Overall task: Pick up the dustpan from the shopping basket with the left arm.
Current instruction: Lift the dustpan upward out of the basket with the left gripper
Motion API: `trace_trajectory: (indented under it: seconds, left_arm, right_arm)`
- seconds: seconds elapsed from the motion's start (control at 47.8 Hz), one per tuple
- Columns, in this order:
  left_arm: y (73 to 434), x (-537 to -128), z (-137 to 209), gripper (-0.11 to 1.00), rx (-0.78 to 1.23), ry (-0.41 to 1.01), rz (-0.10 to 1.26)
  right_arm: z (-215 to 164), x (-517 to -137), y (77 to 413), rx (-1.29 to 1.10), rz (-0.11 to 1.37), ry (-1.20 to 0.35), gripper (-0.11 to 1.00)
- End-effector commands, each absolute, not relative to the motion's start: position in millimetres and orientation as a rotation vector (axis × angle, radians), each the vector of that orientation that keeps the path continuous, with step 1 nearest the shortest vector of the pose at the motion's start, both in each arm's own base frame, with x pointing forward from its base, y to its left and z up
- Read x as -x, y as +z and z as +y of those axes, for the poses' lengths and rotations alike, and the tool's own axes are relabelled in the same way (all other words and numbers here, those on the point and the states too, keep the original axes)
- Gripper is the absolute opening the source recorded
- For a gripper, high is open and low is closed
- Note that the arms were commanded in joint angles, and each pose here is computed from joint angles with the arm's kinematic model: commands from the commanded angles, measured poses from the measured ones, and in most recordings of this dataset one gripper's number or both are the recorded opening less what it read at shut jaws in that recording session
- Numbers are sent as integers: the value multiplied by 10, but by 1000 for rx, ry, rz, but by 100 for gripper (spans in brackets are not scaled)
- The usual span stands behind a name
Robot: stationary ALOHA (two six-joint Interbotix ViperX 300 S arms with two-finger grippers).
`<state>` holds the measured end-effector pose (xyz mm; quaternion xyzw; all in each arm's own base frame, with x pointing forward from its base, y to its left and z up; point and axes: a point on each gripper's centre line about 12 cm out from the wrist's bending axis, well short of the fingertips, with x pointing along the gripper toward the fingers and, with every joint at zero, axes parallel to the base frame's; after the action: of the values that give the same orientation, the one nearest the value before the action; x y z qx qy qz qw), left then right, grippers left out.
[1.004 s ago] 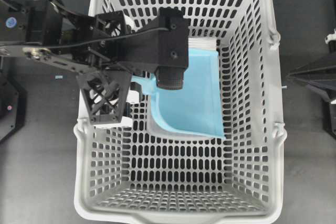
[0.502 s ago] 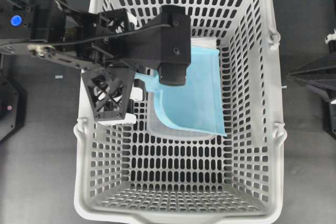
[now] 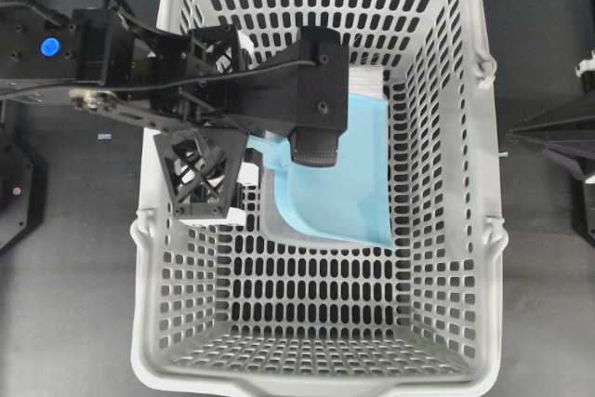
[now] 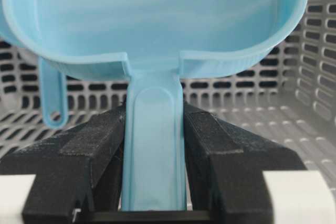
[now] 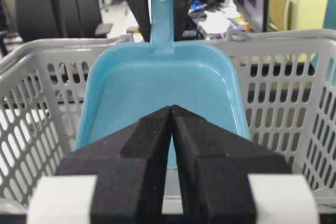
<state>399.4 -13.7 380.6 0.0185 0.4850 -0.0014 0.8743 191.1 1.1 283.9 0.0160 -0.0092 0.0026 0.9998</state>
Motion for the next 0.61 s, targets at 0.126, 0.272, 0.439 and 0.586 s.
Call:
trace_trajectory:
  seconds: [0.126, 0.272, 0.439, 0.586]
  left_arm:
    - [3880, -3981, -151, 29, -44, -6, 988]
    - [3867, -3986, -172, 29, -45, -11, 993]
    - [3860, -3994, -178, 29, -46, -13, 994]
    - [3842, -4005, -197, 29, -48, -17, 999]
  right_arm:
    - [7, -1923, 2858, -37, -23, 3, 0]
    - [7, -1923, 2858, -37, -23, 3, 0]
    - [7, -1923, 2858, -37, -23, 3, 0]
    - [4, -1923, 2858, -37, -23, 1, 0]
